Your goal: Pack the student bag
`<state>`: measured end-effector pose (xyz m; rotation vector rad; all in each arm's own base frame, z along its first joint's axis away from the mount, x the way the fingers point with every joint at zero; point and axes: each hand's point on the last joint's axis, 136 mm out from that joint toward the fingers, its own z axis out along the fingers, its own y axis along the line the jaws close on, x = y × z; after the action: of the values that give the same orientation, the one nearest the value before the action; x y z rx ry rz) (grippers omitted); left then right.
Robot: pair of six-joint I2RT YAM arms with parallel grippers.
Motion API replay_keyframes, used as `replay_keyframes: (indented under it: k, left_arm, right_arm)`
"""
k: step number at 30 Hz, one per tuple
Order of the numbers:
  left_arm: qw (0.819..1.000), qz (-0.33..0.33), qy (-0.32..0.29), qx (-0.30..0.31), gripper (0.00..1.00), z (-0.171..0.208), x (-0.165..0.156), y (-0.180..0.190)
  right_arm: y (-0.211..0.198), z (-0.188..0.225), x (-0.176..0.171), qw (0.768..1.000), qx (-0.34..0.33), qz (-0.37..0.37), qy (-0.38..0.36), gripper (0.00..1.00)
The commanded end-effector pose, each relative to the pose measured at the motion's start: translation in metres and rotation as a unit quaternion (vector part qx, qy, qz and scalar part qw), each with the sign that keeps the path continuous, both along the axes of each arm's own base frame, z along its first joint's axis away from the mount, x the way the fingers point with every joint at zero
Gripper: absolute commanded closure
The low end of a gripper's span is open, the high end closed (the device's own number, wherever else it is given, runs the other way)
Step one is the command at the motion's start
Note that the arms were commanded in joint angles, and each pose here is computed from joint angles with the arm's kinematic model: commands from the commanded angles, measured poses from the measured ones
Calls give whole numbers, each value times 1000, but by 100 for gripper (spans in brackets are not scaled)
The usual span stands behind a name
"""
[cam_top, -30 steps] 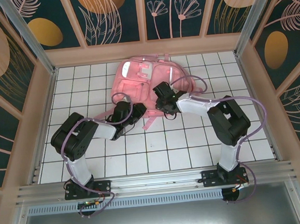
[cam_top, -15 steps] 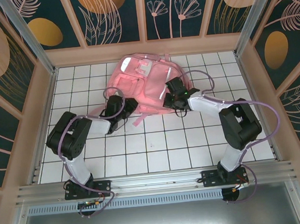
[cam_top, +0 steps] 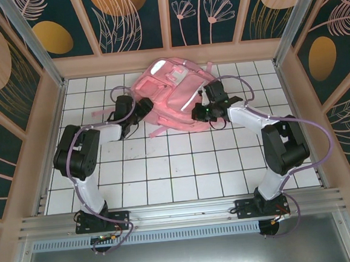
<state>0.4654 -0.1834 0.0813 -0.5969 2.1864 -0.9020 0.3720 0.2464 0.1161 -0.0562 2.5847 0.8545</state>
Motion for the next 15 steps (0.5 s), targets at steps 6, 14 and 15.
replay_keyframes:
  k: [6,14,15]
  left_arm:
    - [996,6,-16,-87,14,71,-66,8]
    - [992,12,-2,-125,15,69,-75,1]
    - [992,10,0,-127,16,67,-72,-2]
  right_arm:
    - [105,78,-10,975,168,134,-53,100]
    - [152,79,-32,962,178,199,-56,100]
    - [154,79,-36,962,178,201,-55,100]
